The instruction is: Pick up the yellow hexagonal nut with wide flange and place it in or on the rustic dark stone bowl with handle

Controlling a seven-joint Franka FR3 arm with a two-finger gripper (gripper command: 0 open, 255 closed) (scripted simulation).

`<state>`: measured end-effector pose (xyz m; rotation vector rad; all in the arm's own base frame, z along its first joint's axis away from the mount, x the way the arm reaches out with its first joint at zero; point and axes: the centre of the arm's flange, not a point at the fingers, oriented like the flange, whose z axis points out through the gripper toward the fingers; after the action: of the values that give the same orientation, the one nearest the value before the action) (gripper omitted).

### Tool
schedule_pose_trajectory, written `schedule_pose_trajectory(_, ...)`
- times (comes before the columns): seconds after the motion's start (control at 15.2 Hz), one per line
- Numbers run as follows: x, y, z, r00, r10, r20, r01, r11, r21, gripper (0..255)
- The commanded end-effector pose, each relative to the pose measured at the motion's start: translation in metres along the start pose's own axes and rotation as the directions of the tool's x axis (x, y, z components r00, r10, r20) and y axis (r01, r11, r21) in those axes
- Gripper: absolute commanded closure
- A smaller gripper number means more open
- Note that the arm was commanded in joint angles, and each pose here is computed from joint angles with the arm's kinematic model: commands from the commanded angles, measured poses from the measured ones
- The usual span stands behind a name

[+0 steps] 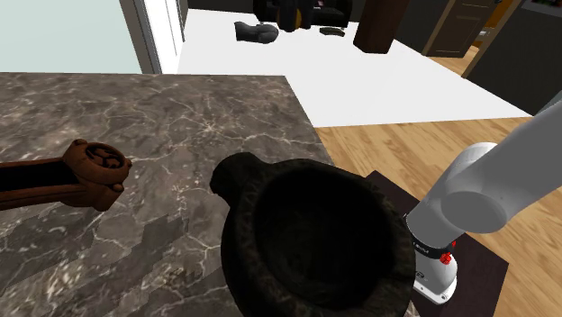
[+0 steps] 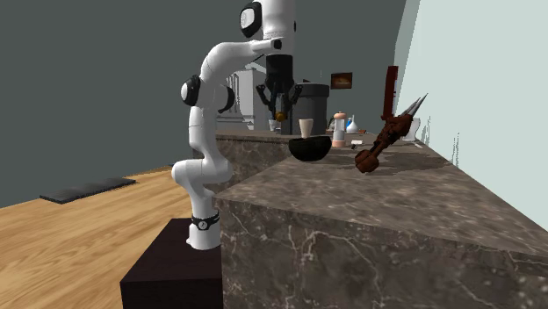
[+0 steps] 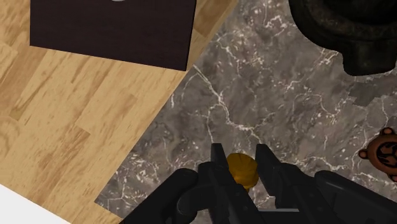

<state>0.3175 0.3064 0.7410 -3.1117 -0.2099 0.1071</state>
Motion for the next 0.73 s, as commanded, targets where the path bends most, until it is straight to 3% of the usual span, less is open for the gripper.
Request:
schedule_pose_trajectory(0.0, -0.001, 0.000, -0.007, 1.000, 0.000, 0.000, 0.000, 1.000, 0.000, 255)
schedule_pose_trajectory(0.66, -0.097, -0.090, -0.002, 1.000, 0.000, 0.000, 0.000, 1.000, 0.000, 255)
